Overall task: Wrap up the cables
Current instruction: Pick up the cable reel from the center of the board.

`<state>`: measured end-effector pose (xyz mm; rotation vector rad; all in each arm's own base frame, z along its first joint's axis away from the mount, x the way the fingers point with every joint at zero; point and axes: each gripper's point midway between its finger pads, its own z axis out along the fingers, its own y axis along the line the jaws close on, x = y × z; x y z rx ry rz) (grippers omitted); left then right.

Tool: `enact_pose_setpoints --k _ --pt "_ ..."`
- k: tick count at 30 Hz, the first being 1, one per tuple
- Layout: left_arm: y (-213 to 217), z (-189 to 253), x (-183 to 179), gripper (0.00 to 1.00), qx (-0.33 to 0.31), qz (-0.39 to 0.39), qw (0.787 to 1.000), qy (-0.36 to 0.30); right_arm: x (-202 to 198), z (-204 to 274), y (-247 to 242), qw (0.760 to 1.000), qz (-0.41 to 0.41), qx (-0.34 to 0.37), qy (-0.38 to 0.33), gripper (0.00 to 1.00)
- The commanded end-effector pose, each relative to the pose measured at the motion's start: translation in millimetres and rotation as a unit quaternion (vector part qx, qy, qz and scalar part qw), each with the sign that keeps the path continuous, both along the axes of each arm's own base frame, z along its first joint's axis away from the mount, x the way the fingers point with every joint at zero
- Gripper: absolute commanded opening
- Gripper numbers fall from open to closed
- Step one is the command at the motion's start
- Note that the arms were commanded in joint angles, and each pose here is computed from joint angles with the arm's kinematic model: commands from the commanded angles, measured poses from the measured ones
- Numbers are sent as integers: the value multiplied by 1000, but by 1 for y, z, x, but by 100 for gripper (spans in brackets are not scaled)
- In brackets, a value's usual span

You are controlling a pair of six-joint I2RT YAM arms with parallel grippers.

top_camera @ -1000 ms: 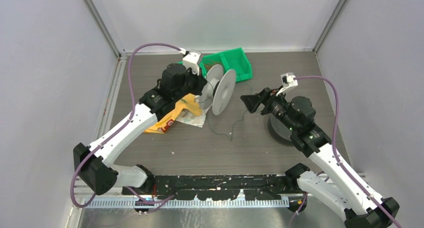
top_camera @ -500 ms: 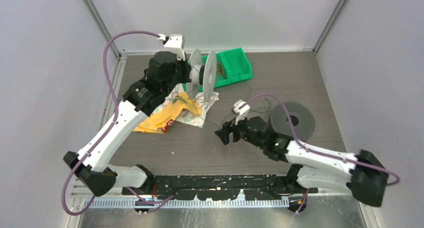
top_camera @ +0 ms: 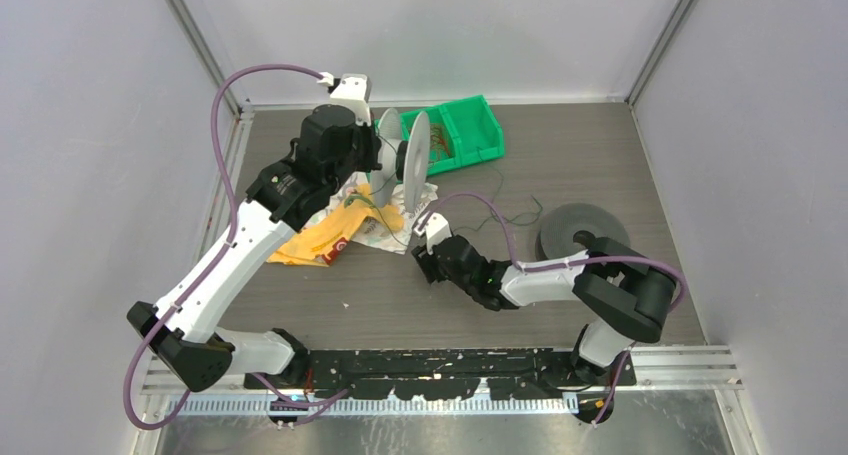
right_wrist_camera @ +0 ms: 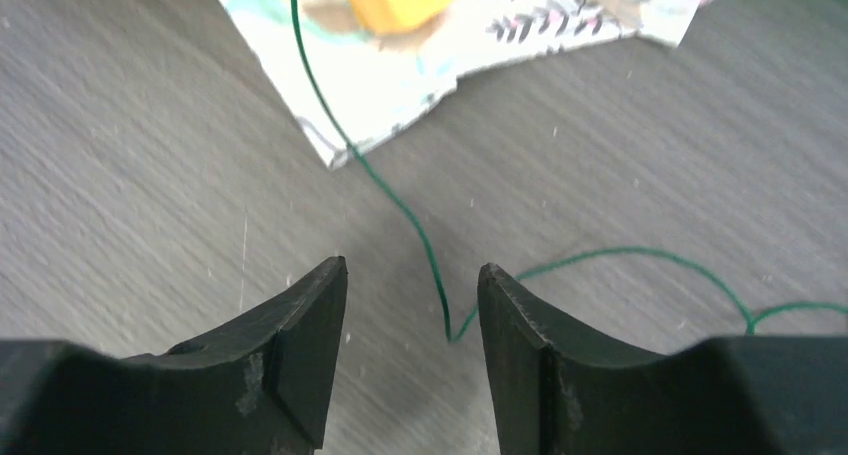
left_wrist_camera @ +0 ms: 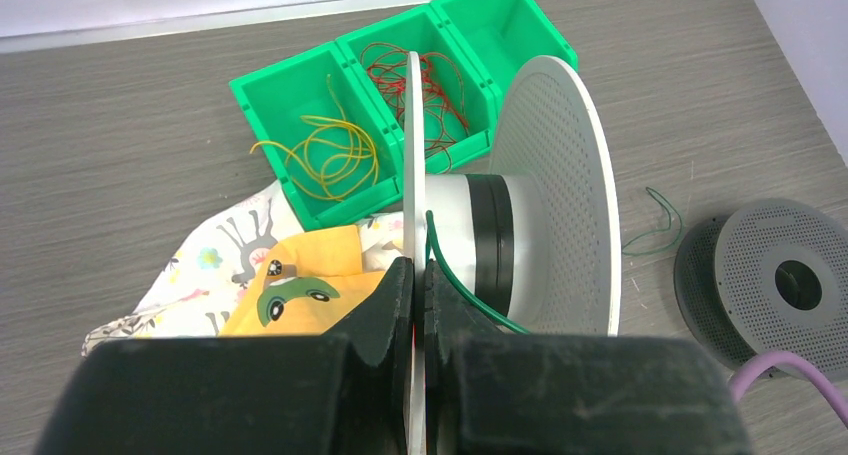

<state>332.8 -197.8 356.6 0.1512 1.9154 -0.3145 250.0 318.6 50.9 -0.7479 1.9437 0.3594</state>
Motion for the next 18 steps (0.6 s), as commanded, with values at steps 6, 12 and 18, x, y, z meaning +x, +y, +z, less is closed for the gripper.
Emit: enact_pose_setpoints --k 6,12,18 --pt "4 52 -3 1 -64 7 996 -65 30 38 23 997 -29 33 -61 36" --pt "8 53 -4 0 -61 14 995 -72 27 33 24 998 -18 25 -53 39" --pt "10 54 -5 0 -61 15 995 -74 27 26 17 998 -24 11 -52 40"
